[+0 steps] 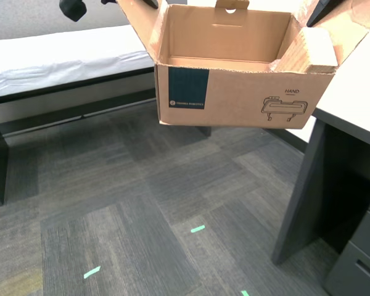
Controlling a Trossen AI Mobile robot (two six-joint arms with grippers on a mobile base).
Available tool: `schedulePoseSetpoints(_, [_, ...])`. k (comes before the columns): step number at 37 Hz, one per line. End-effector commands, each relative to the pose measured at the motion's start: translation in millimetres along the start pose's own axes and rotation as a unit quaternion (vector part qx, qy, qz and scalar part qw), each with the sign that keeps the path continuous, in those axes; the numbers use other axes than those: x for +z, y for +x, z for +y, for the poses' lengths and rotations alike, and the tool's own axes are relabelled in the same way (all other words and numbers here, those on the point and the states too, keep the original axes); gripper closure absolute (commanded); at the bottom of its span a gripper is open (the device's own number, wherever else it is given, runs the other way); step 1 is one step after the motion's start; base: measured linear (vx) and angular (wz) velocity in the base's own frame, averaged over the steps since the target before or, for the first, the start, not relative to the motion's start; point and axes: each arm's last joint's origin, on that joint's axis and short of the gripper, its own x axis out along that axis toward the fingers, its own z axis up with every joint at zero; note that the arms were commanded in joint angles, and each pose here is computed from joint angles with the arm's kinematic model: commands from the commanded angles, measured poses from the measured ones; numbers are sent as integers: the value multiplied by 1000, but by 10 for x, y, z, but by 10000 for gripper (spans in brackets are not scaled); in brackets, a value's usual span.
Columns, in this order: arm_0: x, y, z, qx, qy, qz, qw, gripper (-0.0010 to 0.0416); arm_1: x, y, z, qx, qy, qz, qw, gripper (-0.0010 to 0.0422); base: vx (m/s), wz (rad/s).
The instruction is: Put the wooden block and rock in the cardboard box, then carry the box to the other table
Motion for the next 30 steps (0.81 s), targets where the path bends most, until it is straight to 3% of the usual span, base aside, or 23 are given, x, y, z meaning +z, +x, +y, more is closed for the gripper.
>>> schedulePoseSetpoints(1, [4, -8, 8, 4, -5, -1, 1000, 406, -19, -2, 6, 5, -5, 10, 1000, 413, 176, -23])
schedulePoseSetpoints(11, [3, -8, 6, 3, -33, -1, 999, 406, -23, -1, 4, 5, -23, 11, 1000, 413, 189, -40])
schedulePoseSetpoints(30, [13, 18, 16, 3, -43, -2, 999, 406, -25, -2, 9, 12, -47, 9, 999, 413, 185, 65])
